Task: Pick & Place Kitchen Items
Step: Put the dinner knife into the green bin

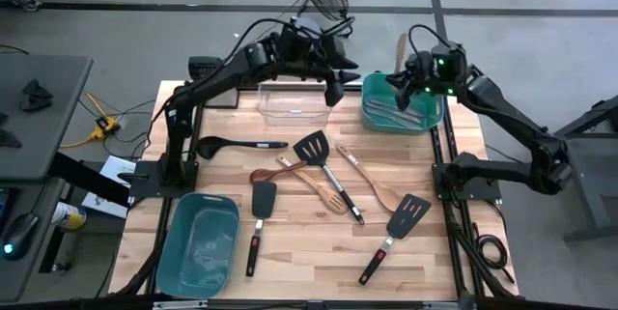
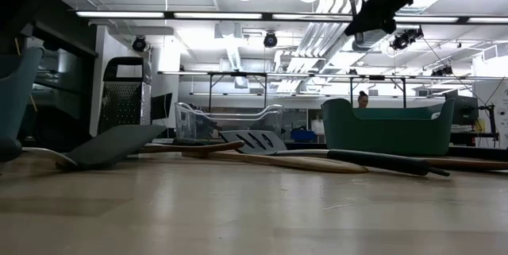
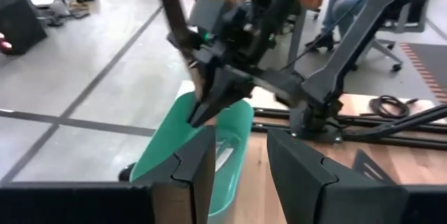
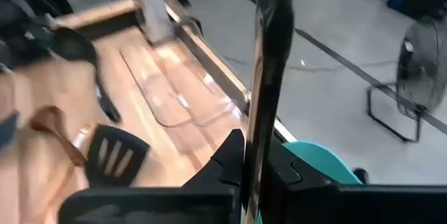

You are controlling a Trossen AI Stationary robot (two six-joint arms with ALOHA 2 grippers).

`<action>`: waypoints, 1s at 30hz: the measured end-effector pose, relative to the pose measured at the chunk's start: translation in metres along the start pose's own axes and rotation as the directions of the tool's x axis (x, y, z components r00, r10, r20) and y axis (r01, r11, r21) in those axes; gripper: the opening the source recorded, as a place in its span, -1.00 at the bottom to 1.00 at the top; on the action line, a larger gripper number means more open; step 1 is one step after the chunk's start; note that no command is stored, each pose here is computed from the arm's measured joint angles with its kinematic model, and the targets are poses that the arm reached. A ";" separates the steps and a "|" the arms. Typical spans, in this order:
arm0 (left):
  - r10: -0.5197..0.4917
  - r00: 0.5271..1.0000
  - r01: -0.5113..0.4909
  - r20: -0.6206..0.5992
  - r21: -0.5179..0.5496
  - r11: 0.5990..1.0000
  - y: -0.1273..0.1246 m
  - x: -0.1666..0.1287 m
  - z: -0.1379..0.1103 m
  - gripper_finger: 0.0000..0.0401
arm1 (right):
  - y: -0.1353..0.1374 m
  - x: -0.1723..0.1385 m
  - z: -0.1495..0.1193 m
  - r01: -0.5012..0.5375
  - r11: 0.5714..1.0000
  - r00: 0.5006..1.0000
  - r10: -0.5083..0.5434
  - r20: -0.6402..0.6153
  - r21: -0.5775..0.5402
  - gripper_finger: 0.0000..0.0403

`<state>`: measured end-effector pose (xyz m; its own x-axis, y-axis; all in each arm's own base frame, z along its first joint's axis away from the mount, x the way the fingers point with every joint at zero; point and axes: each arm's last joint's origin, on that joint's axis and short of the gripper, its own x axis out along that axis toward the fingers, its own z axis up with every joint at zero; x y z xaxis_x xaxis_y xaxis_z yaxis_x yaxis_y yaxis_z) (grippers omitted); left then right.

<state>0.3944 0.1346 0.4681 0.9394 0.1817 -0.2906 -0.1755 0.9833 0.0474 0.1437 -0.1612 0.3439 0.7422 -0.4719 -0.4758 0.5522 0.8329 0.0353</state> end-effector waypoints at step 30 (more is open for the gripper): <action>-0.047 0.966 0.044 -0.255 -0.016 0.999 -0.003 -0.004 -0.025 -0.37 | -0.049 0.037 -0.035 0.281 0.959 0.764 -0.240 -0.599 -0.027 -0.96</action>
<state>0.3840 0.1308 0.4452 0.8403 0.1277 -0.5269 -0.1384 0.9902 0.0192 0.1304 -0.2097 0.2936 0.2071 -0.3879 -0.8982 0.7282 0.6742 -0.1232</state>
